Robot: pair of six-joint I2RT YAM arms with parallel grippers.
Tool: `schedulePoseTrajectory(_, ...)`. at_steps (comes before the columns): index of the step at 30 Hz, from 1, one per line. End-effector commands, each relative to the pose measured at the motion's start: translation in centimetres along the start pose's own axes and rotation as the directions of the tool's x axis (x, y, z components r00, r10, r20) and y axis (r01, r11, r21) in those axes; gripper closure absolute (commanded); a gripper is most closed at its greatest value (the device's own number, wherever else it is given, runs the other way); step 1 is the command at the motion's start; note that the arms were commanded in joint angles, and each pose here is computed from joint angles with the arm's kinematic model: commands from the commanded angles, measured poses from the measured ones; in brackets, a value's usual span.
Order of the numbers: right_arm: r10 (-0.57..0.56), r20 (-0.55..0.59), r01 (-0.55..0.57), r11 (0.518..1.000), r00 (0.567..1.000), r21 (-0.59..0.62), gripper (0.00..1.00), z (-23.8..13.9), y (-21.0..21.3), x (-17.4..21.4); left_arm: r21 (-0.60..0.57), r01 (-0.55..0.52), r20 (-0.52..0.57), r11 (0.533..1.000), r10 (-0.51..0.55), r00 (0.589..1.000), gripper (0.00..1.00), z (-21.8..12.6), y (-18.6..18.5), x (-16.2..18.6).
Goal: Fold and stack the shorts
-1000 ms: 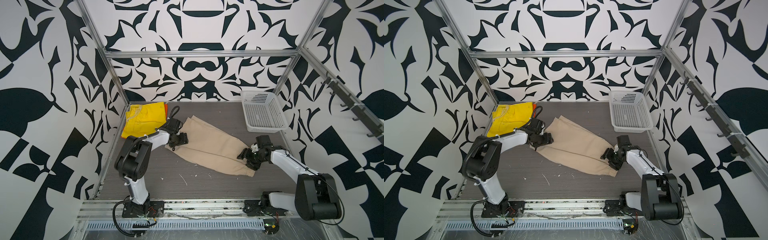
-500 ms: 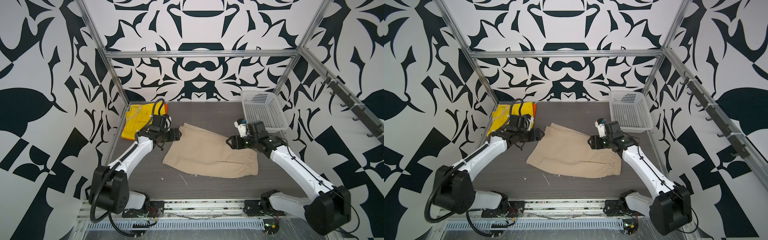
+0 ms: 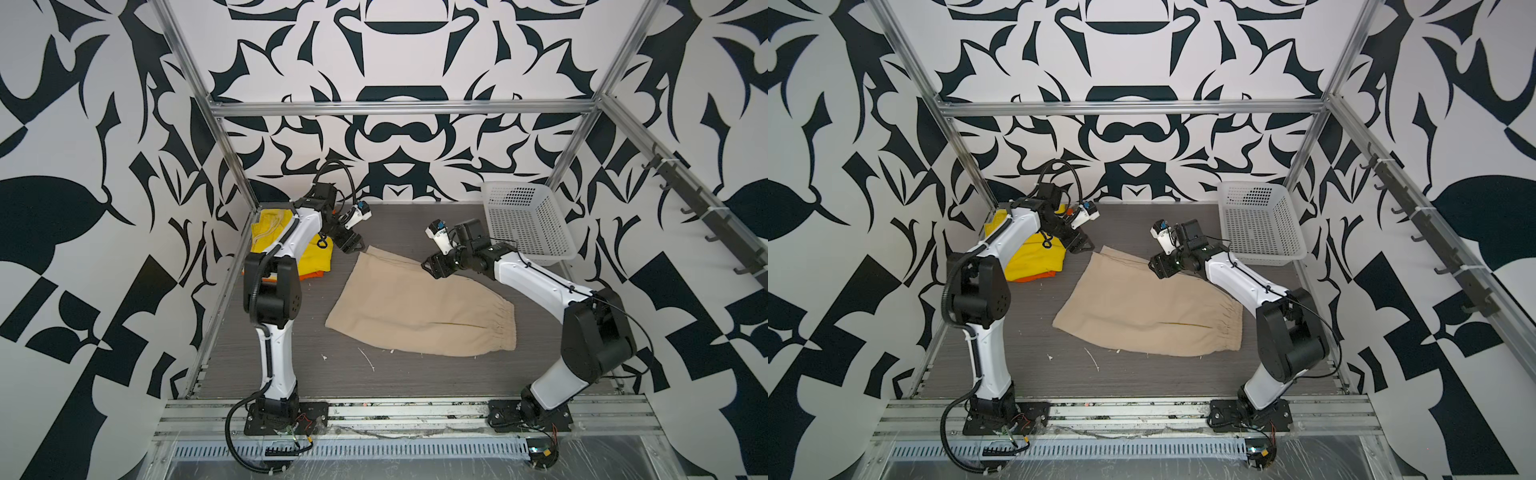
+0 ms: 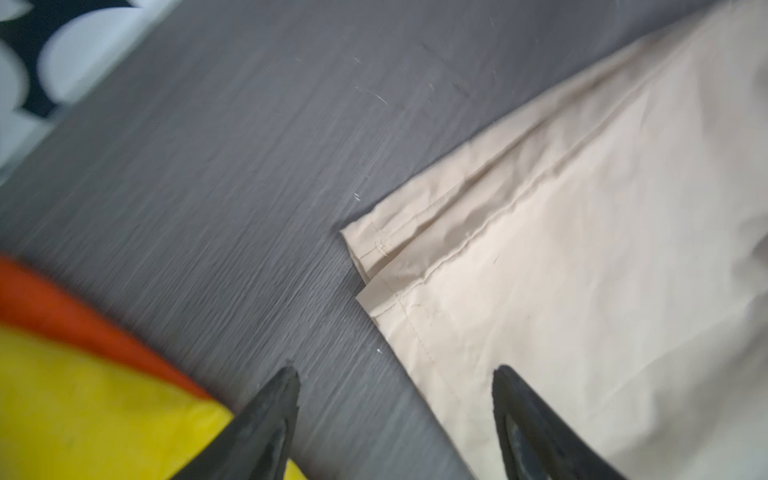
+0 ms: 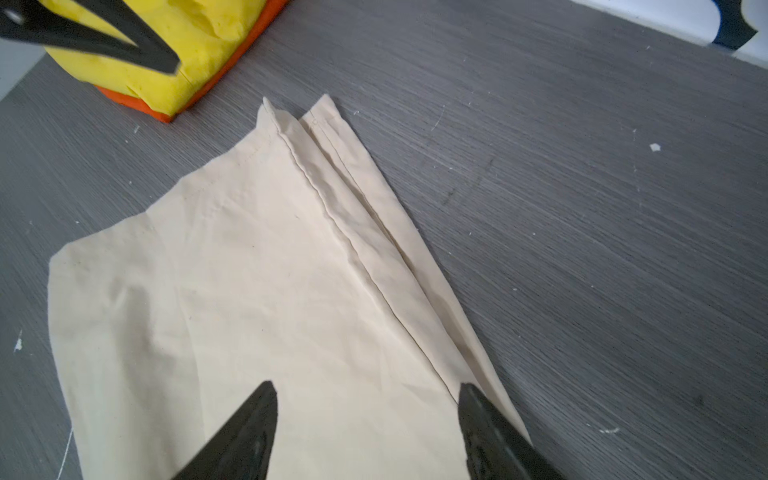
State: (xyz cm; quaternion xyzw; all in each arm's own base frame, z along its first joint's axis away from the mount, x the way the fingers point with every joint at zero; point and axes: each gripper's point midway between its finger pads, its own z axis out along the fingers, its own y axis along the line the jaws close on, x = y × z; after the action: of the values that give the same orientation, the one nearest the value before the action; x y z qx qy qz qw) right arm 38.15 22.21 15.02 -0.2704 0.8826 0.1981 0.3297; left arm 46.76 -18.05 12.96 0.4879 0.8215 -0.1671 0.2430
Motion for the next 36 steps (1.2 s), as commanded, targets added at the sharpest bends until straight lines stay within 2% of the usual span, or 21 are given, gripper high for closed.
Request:
schedulePoseTrajectory(1, 0.050, 0.112, -0.049, 0.999, 0.992, -0.011, 0.26, -2.4, 0.0, -1.4, 0.126, -0.260, -0.080, 0.957, 0.271, 0.959, 0.23, 1.9, -1.8, 1.5)
schedulePoseTrajectory(5, 0.225, 0.089, -0.220, 0.973, 0.970, -0.064, 0.27, -3.5, -1.6, 1.0, 0.141, -0.409, -0.100, 0.902, 0.424, 0.900, 0.22, 5.1, -1.2, 1.6)
schedulePoseTrajectory(10, 0.303, 0.072, -0.299, 0.952, 0.950, -0.067, 0.27, -4.6, -2.3, 3.9, 0.171, -0.454, -0.080, 0.875, 0.471, 0.878, 0.25, 7.5, -1.4, 1.4)
schedulePoseTrajectory(12, 0.353, 0.075, -0.350, 0.935, 0.933, -0.052, 0.27, -5.2, -3.0, 4.9, 0.184, -0.454, -0.095, 0.871, 0.476, 0.874, 0.29, 8.3, -1.3, 1.9)
schedulePoseTrajectory(13, 0.389, 0.077, -0.387, 0.921, 0.918, -0.041, 0.27, -5.6, -3.5, 5.4, 0.188, -0.457, -0.102, 0.869, 0.480, 0.871, 0.30, 8.6, -1.3, 2.0)
schedulePoseTrajectory(15, 0.497, 0.094, -0.499, 0.867, 0.862, -0.006, 0.28, -6.6, -5.4, 6.6, 0.189, -0.458, -0.122, 0.869, 0.484, 0.867, 0.33, 9.3, -1.0, 2.5)
schedulePoseTrajectory(18, 0.607, 0.137, -0.615, 0.788, 0.782, 0.022, 0.28, -8.2, -7.4, 8.6, 0.191, -0.455, -0.142, 0.870, 0.483, 0.864, 0.46, 9.8, -0.8, 2.9)
schedulePoseTrajectory(20, 0.652, 0.159, -0.666, 0.744, 0.741, 0.050, 0.28, -9.1, -8.4, 10.1, 0.195, -0.448, -0.156, 0.872, 0.479, 0.864, 0.57, 9.5, -1.0, 2.9)
schedulePoseTrajectory(24, 0.701, 0.103, -0.708, 0.702, 0.706, 0.074, 0.30, -8.6, -8.0, 13.1, 0.179, -0.445, -0.159, 0.877, 0.473, 0.867, 0.88, 7.0, -1.8, 1.4)
schedulePoseTrajectory(28, 0.771, 0.007, -0.769, 0.634, 0.636, 0.076, 0.40, -6.8, -7.0, 16.3, 0.116, -0.469, -0.126, 0.876, 0.481, 0.868, 0.91, 3.8, -2.6, -1.1)
schedulePoseTrajectory(31, 0.811, -0.059, -0.788, 0.581, 0.582, 0.204, 0.40, -6.0, -7.6, 20.2, 0.051, -0.482, -0.097, 0.875, 0.484, 0.869, 0.92, 1.5, -2.7, -3.1)
schedulePoseTrajectory(36, 0.826, -0.112, -0.771, 0.557, 0.552, 0.309, 0.40, -5.7, -8.0, 23.1, -0.062, -0.491, -0.091, 0.869, 0.485, 0.870, 0.92, 0.3, -1.3, -5.1)
